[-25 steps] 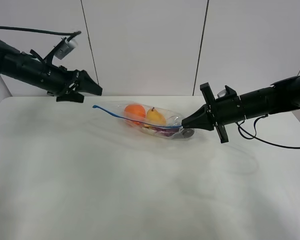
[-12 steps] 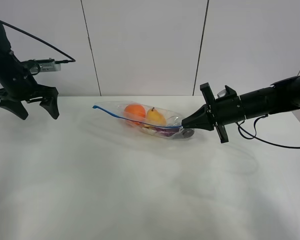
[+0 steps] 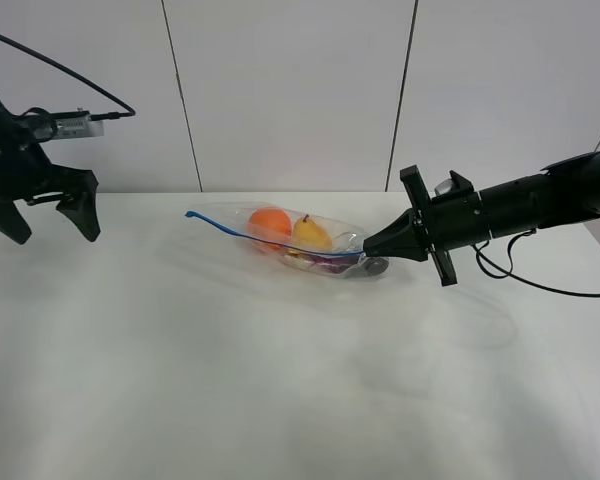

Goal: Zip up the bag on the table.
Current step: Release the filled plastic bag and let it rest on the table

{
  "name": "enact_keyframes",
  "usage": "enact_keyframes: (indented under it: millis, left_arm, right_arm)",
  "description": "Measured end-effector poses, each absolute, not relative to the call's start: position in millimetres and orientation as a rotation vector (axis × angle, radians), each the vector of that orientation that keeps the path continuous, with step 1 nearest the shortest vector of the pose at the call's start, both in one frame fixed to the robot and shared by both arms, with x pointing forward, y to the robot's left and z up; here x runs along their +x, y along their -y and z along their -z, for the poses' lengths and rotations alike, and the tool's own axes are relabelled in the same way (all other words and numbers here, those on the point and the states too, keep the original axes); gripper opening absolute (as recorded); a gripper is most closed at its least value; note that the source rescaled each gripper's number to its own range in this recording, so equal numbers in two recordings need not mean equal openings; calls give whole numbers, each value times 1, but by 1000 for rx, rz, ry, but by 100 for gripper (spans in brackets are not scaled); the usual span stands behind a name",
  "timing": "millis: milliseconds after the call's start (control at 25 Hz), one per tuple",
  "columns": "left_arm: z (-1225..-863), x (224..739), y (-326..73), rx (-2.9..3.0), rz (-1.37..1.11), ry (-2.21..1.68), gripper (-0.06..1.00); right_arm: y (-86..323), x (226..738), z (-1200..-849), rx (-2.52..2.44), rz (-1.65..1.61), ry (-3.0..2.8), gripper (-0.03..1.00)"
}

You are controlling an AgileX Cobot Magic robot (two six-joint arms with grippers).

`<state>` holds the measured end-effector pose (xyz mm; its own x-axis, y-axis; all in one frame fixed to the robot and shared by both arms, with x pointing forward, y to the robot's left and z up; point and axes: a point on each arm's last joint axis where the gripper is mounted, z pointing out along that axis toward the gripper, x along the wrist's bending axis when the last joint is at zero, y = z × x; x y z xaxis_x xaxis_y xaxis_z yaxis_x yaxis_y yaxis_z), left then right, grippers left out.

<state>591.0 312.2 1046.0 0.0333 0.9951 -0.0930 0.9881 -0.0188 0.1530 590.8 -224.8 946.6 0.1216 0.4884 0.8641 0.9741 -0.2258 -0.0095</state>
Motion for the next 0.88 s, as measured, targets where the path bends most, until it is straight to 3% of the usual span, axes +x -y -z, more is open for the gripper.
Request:
enact_keyframes:
  millis: [400, 880]
  left_arm:
    - [-1069, 455, -308, 2098, -150, -2095, 100]
    - [-1035, 352, -299, 2013, -210, -2052, 100]
  right_arm:
    - [225, 591, -946, -1796, 1023, 1418, 0]
    - [225, 591, -946, -1796, 1023, 1418, 0]
